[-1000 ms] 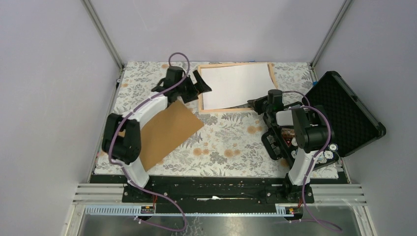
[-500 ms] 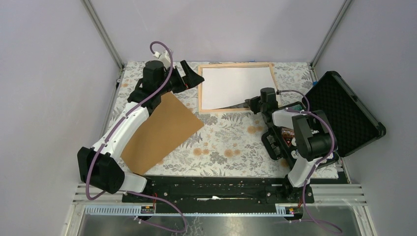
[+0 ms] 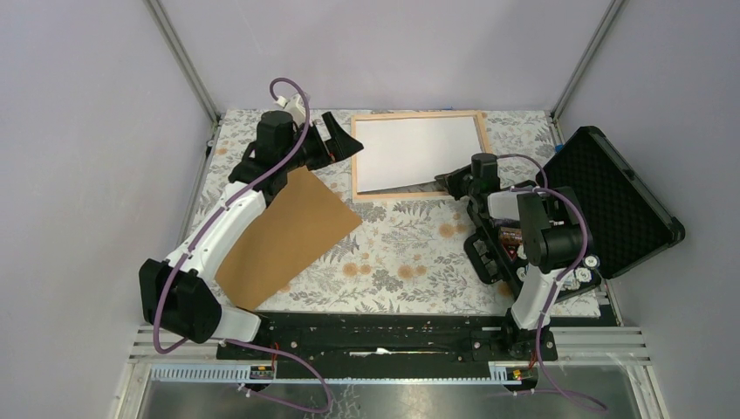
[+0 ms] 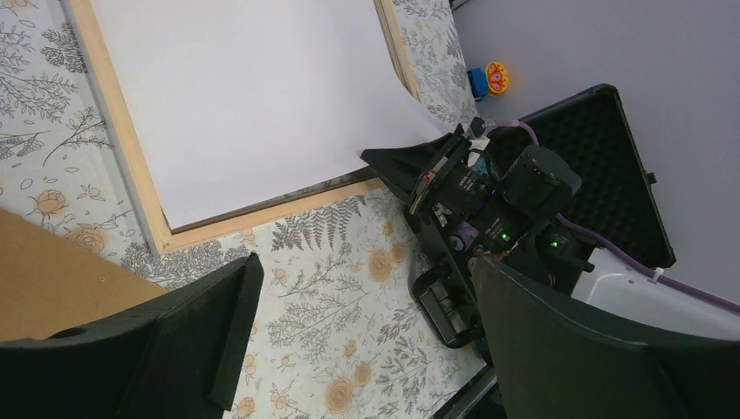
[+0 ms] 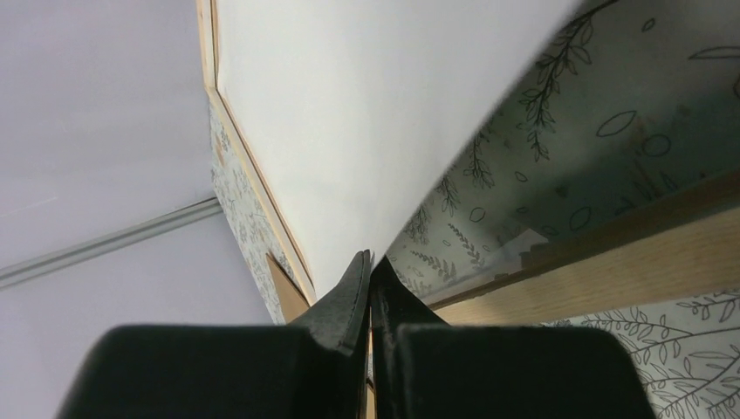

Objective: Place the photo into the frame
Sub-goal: Turn over the photo from the photo frame.

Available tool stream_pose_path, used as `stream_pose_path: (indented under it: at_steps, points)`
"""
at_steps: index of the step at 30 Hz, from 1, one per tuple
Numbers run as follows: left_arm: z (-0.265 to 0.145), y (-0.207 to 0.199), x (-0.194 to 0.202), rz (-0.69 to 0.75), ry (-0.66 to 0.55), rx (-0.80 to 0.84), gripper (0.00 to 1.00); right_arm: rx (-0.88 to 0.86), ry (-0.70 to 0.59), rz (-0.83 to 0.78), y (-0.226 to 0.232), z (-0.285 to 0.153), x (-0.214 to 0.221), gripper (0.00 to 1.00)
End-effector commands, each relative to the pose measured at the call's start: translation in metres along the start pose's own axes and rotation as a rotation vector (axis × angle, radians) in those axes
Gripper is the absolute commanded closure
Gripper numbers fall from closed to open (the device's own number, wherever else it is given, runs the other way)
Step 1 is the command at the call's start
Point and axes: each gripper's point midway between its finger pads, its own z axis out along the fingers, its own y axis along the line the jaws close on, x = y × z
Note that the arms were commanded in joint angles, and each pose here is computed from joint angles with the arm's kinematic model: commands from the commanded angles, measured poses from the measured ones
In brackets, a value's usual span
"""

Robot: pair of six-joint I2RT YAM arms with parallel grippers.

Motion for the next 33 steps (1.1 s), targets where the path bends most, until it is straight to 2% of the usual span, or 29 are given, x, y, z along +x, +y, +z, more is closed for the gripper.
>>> stream_pose_path:
  at_steps: [1,11,12,17,23,26,29,33]
  points:
    - [0.002,-0.006,-0.008,0.015,-0.028,0.035,0.01,-0.100,0.049,-0.054,0.024,0.002,0.003,1.00]
    - [0.004,-0.002,-0.008,0.008,-0.027,0.033,0.01,-0.095,0.034,-0.059,0.018,0.013,-0.001,1.00]
    - [0.004,-0.001,-0.007,0.005,-0.025,0.033,0.01,-0.094,0.039,-0.059,0.018,0.013,0.000,0.96]
    - [0.004,-0.001,-0.008,0.005,-0.027,0.035,0.01,-0.089,0.069,-0.077,0.017,0.002,0.007,0.58]
    - [0.003,0.002,-0.011,-0.011,-0.032,0.038,0.01,0.051,0.105,-0.281,-0.001,-0.020,0.009,0.11]
    - [0.003,0.001,-0.011,-0.013,-0.030,0.045,0.01,0.121,0.140,-0.333,-0.013,-0.036,0.012,0.01]
    - [0.003,-0.001,-0.011,-0.014,-0.024,0.053,0.01,0.172,0.174,-0.407,-0.020,-0.061,0.016,0.00]
    - [0.001,-0.006,-0.011,-0.016,-0.013,0.074,0.01,0.239,0.137,-0.591,-0.017,-0.096,0.000,0.00]
